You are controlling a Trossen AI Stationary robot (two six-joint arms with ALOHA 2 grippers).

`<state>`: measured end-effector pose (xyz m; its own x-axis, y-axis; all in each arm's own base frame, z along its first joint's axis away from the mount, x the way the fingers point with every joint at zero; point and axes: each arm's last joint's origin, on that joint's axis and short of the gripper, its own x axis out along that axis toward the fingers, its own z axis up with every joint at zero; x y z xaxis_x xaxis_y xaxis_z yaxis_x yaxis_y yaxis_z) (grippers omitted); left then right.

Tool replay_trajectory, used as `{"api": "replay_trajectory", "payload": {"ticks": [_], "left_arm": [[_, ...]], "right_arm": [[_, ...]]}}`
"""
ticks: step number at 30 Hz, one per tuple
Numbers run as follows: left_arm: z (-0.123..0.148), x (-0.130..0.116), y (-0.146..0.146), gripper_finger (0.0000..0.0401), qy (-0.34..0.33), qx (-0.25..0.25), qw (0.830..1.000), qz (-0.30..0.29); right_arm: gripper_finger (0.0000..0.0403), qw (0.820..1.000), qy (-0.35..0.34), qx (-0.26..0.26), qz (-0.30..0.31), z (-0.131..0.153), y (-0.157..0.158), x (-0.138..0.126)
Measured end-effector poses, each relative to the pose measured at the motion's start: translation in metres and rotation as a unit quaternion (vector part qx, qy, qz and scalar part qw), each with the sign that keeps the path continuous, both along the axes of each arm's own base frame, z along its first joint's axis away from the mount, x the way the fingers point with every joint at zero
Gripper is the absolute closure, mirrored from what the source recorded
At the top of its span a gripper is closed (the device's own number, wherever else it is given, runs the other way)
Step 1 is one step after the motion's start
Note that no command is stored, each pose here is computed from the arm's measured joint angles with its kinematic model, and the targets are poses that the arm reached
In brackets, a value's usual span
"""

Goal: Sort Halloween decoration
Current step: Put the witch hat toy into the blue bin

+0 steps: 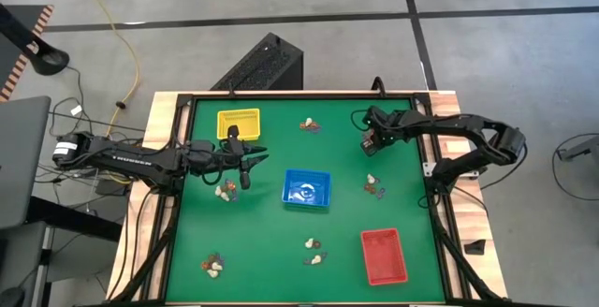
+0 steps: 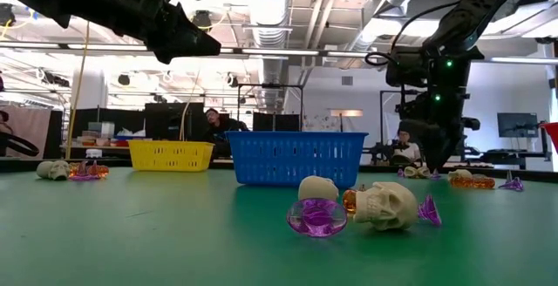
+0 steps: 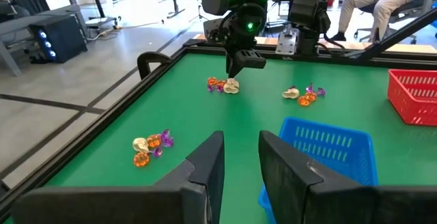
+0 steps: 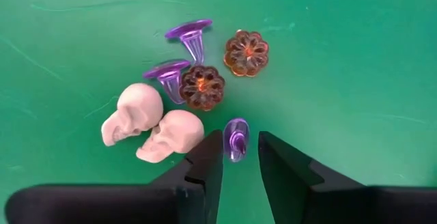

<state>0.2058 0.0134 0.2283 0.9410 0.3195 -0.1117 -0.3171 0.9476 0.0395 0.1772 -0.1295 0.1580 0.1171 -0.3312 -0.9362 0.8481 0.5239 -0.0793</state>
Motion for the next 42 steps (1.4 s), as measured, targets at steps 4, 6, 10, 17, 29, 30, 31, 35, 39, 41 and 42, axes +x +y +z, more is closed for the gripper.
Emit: {"api": "replay_trajectory", "payload": {"ticks": [4, 6, 10, 17, 29, 30, 31, 35, 39, 41, 42], "left_arm": [[0.0, 0.0, 0.0, 0.0319, 0.0, 0.0, 1.0, 0.0], [0.0, 0.0, 0.0, 0.0319, 0.0, 0.0, 1.0, 0.0], [0.0, 0.0, 0.0, 0.0319, 0.0, 0.0, 1.0, 0.0], [0.0, 0.0, 0.0, 0.0319, 0.0, -0.001, 1.0, 0.0], [0.0, 0.0, 0.0, 0.0319, -0.001, -0.001, 1.0, 0.0], [0.0, 0.0, 0.0, 0.0319, -0.001, -0.001, 1.0, 0.0], [0.0, 0.0, 0.0, 0.0319, -0.001, -0.001, 1.0, 0.0], [0.0, 0.0, 0.0, 0.0319, -0.001, -0.001, 1.0, 0.0], [0.0, 0.0, 0.0, 0.0319, -0.001, -0.001, 1.0, 0.0], [0.0, 0.0, 0.0, 0.0319, -0.001, -0.001, 1.0, 0.0], [0.0, 0.0, 0.0, 0.0319, -0.001, -0.001, 1.0, 0.0]], "right_arm": [[0.0297, 1.0, 0.001, 0.001, 0.0, 0.0, 0.0, 0.0], [0.0306, 1.0, 0.001, 0.001, 0.0, 0.0, 0.0, 0.0], [0.0325, 1.0, 0.005, 0.003, 0.0, 0.0, 0.001, -0.001], [0.0358, 1.0, 0.009, 0.001, 0.005, 0.0, 0.001, -0.001], [0.0377, 0.999, 0.009, -0.008, 0.03, 0.017, 0.0, 0.0], [0.0377, 0.999, 0.002, -0.014, 0.032, 0.024, 0.0, 0.002], [0.0378, 0.999, -0.006, -0.019, 0.036, 0.03, 0.001, 0.004], [0.0383, 0.995, -0.054, -0.05, 0.069, 0.058, 0.011, 0.017], [0.0381, 0.981, -0.111, -0.075, 0.143, 0.072, 0.038, 0.041], [0.0381, 0.969, -0.142, -0.082, 0.187, 0.075, 0.056, 0.057], [0.0381, 0.961, -0.157, -0.085, 0.211, 0.075, 0.067, 0.064]]}}
